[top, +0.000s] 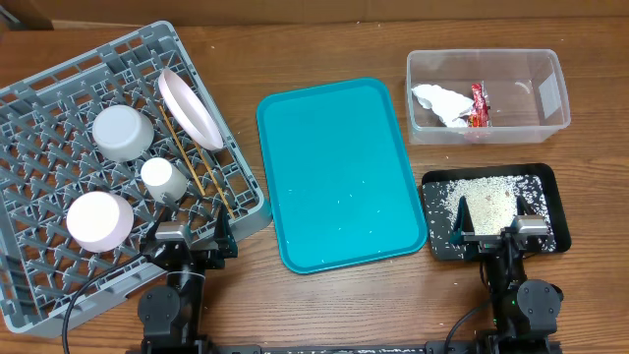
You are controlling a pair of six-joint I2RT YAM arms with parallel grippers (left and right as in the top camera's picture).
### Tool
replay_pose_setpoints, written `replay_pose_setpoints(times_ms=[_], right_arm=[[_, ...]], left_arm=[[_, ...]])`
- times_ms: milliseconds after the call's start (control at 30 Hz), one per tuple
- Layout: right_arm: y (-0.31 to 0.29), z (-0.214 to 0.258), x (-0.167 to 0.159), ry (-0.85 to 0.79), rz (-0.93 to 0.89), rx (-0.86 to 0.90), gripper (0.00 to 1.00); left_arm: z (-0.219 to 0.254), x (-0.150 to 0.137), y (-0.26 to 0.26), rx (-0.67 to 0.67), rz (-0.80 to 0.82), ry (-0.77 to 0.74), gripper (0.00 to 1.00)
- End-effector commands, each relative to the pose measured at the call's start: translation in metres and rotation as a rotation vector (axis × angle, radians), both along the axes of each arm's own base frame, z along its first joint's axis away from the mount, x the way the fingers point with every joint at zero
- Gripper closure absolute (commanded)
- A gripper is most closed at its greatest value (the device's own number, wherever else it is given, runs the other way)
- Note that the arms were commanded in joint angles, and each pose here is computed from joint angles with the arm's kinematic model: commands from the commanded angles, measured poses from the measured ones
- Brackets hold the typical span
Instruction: Sort waste into correct bins and load items into the dishwasher
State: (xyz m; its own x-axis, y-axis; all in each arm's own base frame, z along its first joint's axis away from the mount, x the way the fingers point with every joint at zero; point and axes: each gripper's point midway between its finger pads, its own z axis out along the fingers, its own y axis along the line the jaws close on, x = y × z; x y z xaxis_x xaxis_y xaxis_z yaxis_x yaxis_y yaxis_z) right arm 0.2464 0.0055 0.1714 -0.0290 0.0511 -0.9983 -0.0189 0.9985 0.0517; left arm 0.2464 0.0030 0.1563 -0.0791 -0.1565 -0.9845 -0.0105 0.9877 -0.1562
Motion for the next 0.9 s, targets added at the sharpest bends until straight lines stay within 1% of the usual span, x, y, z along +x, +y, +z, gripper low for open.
replay_pose_setpoints(times_ms=[0, 167, 867], right_arm=[[-0.0016, -0.0009, 0.0001, -0.007, -0.009, 0.008, 0.00], [-0.0017, -0.0009, 0.0001, -0.007, -0.009, 0.008, 0.00], [-0.0016, -0.0009, 0.0001, -0.007, -0.009, 0.008, 0.00]], left_arm=[[0.0000, -0.0004, 0.0035, 0.004, 0.024, -0.004, 0.00], [0.0000, -0.0004, 0.0035, 0.048, 0.020, -0.004, 0.00], [-0.0001, -0.0004, 0.0036, 0.048, 0.020, -0.004, 0.00]])
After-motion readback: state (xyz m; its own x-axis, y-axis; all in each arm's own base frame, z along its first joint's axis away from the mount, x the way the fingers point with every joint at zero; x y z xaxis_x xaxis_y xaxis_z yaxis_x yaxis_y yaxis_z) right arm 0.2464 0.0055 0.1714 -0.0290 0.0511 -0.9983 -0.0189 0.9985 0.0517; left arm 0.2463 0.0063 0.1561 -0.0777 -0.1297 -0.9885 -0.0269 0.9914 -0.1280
